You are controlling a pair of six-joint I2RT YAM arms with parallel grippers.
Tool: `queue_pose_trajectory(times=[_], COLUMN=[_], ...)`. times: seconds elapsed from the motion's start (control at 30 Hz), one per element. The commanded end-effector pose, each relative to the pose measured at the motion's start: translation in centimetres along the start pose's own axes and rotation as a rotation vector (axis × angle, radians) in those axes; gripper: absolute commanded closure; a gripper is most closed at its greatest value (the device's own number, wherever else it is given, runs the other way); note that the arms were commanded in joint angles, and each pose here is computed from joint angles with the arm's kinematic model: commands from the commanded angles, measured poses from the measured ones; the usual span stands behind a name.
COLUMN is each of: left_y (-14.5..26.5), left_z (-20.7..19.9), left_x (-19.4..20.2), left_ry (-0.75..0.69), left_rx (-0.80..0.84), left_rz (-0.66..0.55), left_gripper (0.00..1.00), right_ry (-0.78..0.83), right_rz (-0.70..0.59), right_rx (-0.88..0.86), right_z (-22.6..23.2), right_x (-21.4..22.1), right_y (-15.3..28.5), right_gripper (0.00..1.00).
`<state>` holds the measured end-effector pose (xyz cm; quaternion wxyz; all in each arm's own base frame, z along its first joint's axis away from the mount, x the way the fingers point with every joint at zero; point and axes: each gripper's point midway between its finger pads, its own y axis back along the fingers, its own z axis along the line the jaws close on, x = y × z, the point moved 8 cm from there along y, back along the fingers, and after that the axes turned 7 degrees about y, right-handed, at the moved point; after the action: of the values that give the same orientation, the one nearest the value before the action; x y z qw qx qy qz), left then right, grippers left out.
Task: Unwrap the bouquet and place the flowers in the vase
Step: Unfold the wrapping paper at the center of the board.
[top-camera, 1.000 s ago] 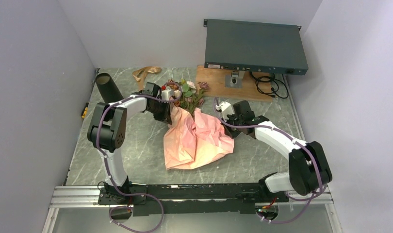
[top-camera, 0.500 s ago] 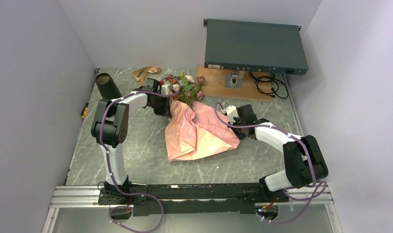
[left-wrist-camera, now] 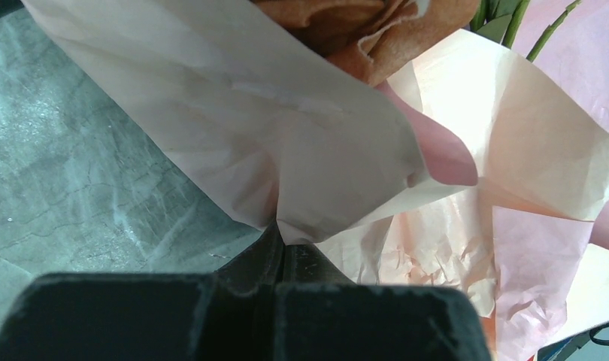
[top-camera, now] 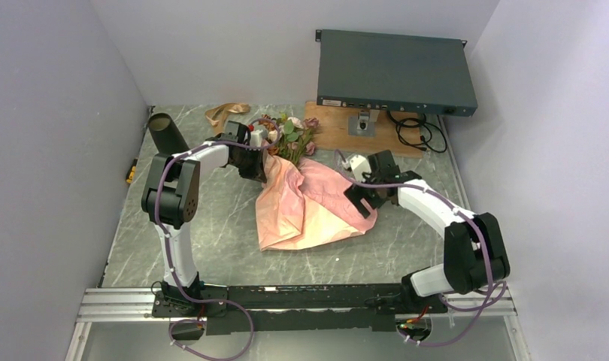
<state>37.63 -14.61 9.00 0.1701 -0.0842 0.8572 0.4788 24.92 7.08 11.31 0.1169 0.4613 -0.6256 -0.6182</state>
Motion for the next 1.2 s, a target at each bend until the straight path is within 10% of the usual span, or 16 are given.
queue_pose_trajectory(times=[0.0,0.47,1.17], left_y=[0.0,-0.4,-0.3], left_z=[-0.6,-0.4,1.1], left_x=[-0.8,-0.7,-2.3], left_ry=[-0.040,-0.022,-0.018], left_rx=[0.014,0.008,0.014], left_rz=[-0.028,-0.014,-0.021], left_gripper=[1.00,1.00,1.00], right_ry=[0.031,0.124,0.161], right_rz=[-0.208,-0.278,0.072], right_rx=[-0.062,-0.256,-0.398], right_z=[-1.2,-0.1,-0.1], right_x=[-5.5,-13.3,-1.3], right_y=[4.3,-0.1,-5.8], right_gripper=[0.08,0.25,0.42])
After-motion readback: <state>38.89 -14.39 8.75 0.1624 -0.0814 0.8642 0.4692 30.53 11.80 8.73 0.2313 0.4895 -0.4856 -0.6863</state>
